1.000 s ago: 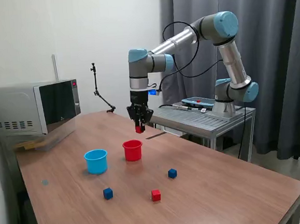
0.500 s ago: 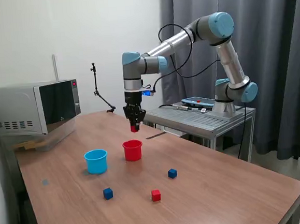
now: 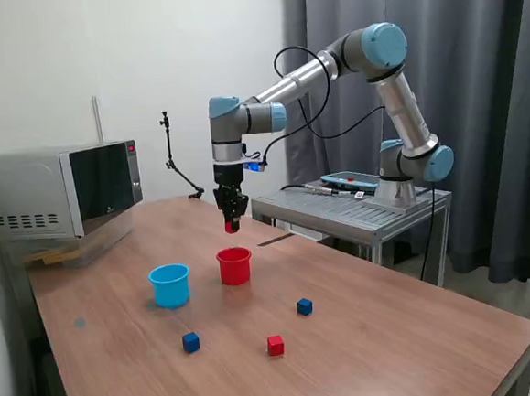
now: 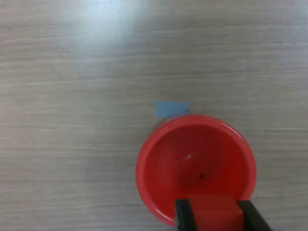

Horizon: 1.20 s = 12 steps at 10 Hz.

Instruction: Place red objects in the red bin, and blue objects in the blue bin.

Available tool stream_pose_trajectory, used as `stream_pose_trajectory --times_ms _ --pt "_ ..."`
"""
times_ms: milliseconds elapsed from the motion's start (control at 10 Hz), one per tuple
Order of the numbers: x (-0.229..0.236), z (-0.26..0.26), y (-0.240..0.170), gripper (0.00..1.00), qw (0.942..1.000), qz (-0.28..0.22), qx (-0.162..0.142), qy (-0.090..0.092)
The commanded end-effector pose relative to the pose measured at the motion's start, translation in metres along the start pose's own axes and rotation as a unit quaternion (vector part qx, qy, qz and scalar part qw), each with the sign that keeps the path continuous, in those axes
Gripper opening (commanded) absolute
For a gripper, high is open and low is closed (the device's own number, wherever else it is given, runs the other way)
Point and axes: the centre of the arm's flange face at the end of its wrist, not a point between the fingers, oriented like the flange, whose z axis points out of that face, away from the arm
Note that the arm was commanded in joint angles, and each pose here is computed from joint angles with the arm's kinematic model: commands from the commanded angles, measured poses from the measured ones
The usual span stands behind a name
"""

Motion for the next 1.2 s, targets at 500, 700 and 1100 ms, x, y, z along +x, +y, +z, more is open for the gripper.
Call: stream_pose_trajectory --times_ms 500,700,1100 --pt "-0.004 0.044 0.009 0.00 0.9999 0.012 0.001 0.003" --pt "-0.004 0.051 0.007 0.00 0.9999 0.013 0.003 0.003" --pt "-0.005 0.055 0.005 0.00 0.9998 0.016 0.006 0.005"
